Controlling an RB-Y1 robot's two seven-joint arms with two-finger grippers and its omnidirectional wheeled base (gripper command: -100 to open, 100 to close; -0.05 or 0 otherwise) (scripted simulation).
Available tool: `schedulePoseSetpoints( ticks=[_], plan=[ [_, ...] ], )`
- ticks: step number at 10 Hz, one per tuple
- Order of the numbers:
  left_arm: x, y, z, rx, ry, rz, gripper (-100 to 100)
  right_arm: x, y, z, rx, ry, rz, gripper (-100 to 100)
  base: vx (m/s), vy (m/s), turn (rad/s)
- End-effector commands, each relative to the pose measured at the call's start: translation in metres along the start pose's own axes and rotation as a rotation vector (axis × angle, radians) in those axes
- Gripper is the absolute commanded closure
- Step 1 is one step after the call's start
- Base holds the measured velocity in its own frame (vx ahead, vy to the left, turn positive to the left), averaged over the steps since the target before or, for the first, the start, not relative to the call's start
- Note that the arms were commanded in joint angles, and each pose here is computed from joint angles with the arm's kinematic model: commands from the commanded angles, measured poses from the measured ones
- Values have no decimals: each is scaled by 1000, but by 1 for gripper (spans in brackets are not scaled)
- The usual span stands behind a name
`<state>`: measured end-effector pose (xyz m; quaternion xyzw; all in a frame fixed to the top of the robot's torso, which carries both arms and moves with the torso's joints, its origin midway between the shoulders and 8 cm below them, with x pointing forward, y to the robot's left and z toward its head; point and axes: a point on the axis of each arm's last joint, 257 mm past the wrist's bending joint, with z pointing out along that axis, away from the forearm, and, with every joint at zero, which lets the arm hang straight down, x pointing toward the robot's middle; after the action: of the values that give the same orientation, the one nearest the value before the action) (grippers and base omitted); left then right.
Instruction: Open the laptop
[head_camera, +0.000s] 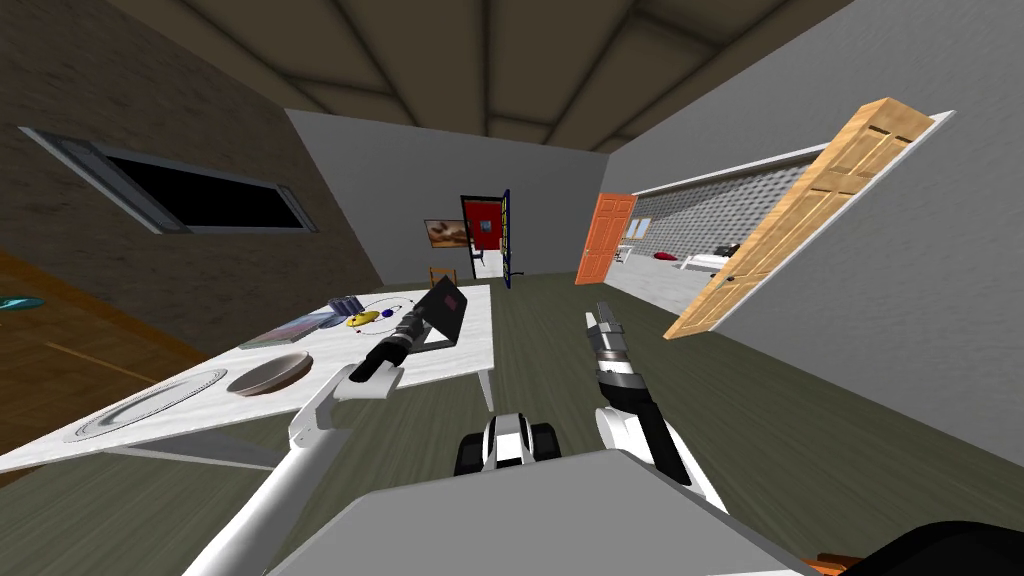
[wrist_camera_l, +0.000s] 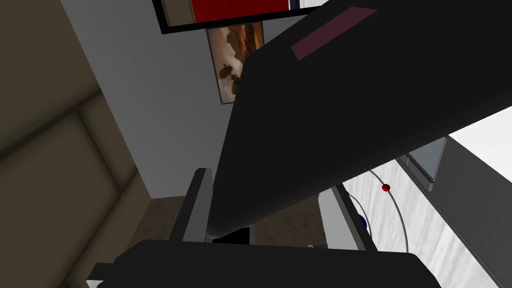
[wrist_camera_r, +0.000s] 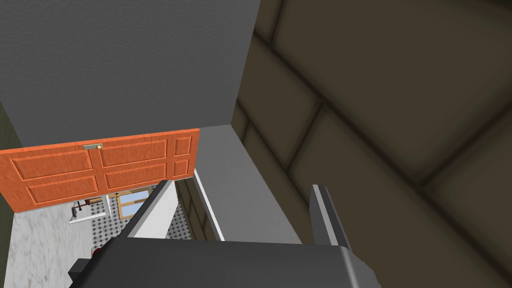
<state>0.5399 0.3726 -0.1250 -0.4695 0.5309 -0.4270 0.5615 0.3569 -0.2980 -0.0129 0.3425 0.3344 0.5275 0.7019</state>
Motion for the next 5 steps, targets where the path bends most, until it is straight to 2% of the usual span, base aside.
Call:
schedulePoseSetpoints(
  ticks=[1,5],
  plan=[
    [5,11,0,-1,1,-90,100,0,0,0,0,0,0,0,-6,76,25],
    [17,27,0,6,3,-257,100,0,0,0,0,0,0,0,-3,124,9]
  ],
)
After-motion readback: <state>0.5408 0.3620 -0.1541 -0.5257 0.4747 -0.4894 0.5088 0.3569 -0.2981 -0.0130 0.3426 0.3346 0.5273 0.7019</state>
